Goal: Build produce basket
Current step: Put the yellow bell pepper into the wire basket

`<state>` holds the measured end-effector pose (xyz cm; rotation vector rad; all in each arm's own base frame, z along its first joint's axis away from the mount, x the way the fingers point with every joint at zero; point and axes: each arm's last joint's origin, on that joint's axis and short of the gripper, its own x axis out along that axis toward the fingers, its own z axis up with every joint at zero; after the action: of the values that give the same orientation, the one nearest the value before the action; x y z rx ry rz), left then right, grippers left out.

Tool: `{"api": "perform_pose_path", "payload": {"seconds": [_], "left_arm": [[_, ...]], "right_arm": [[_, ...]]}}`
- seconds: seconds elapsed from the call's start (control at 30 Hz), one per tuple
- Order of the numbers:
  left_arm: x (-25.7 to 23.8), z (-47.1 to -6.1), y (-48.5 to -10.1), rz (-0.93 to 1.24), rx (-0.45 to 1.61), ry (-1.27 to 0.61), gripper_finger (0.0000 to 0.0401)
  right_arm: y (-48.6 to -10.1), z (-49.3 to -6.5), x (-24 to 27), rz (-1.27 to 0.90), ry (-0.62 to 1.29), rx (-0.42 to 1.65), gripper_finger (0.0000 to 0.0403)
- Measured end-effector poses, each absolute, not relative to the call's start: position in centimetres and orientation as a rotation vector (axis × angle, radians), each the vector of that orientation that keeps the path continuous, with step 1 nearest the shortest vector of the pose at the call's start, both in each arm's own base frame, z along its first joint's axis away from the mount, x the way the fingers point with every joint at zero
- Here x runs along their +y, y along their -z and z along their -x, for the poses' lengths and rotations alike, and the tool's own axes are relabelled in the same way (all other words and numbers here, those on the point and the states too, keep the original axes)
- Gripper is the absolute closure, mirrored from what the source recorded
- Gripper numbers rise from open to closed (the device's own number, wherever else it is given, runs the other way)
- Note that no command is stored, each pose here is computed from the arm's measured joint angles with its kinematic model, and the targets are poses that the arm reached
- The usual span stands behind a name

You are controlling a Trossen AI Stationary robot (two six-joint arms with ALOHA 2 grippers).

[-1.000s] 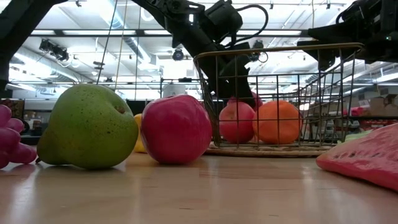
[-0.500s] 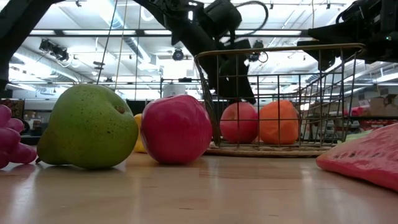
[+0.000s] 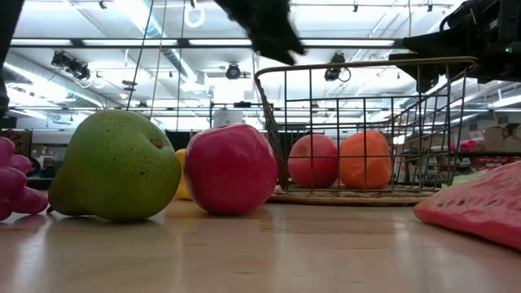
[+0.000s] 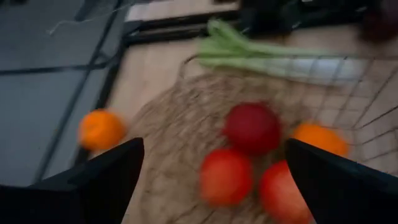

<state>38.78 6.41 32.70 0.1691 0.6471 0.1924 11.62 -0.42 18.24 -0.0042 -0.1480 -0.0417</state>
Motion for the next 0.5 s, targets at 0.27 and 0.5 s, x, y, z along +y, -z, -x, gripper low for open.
{"api": "perform_pose_path", "payload": {"seconds": [0.27,0.5], "left_arm": [[10.6,-34.6,-32.0,-0.151,0.810,-0.418,0.0005],[14.3,-31.4,-28.2,-0.063,1.063,-0.516,0.0005]], "right_arm": [[-18.2,-11.6,-0.4,0.004,0.041,-0.149,0.0172],[-18.2,-11.6,-0.4,0.004,0.042,-0.148,0.0172]]}}
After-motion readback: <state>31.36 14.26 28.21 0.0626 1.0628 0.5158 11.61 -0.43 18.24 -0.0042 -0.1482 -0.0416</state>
